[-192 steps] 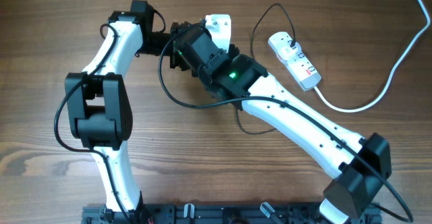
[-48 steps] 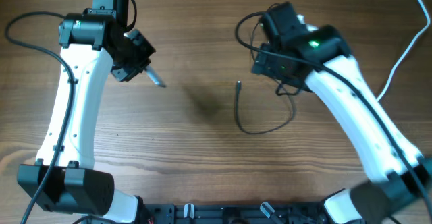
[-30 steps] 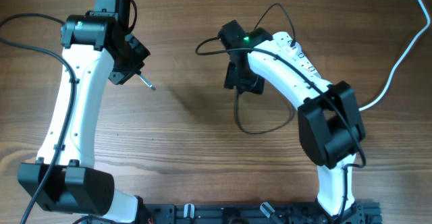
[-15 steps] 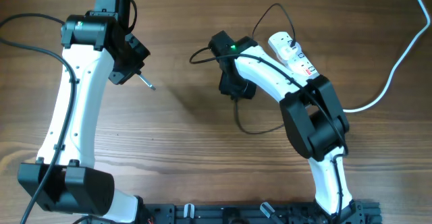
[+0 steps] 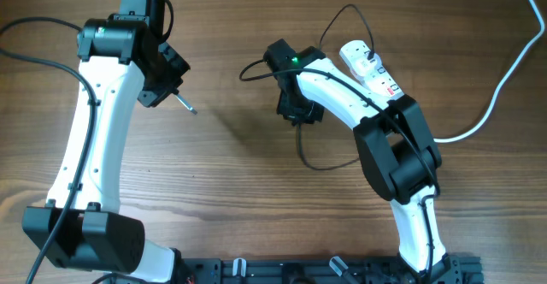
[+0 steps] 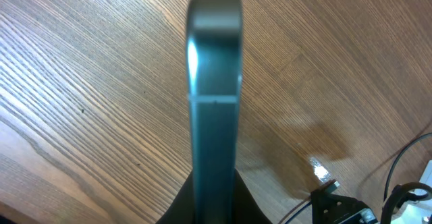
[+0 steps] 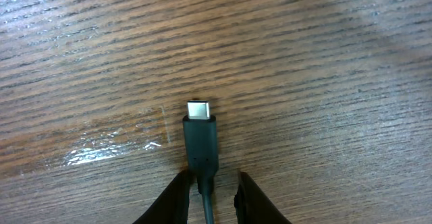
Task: Plug charger to phone and switch on socket
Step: 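Grasp the black cable's USB-C plug with the right gripper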
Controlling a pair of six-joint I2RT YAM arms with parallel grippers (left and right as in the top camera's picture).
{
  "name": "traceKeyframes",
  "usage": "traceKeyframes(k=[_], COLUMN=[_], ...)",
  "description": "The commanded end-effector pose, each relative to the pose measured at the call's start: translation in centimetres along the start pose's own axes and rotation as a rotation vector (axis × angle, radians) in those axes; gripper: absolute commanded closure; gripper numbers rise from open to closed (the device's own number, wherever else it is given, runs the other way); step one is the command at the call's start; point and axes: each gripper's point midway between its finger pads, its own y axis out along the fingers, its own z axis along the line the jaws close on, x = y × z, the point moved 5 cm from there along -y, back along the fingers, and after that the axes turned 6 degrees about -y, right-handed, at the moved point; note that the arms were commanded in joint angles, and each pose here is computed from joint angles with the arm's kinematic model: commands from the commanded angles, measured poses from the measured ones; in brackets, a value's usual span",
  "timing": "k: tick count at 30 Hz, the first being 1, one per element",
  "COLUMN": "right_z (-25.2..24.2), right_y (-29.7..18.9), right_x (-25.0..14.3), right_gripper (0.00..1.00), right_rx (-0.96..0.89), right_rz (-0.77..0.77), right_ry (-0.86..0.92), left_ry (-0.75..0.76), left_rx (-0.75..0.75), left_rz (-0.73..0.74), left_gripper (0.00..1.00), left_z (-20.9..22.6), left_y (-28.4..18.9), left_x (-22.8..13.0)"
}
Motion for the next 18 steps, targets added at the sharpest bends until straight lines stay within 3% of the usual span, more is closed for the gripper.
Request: traceKeyframes(k=[1, 18], right_z=[0.0, -0.4], right_y=[1.0, 3.0], right_x=[0.2, -0.7], right_gripper=[0.76, 0.79], right_rx=[-0.017, 0.041], right_rz=[0.01, 0.066], right_ry=[-0.028, -0.083], left_ry=[-0.017, -0.016], left_rx=[0.019, 0.029], left_rz=[-0.017, -0.01], left_gripper=[0.95, 0.95], left_z=[0.4, 0.6], left_y=[0.1, 0.1], left_x=[0.3, 0.2])
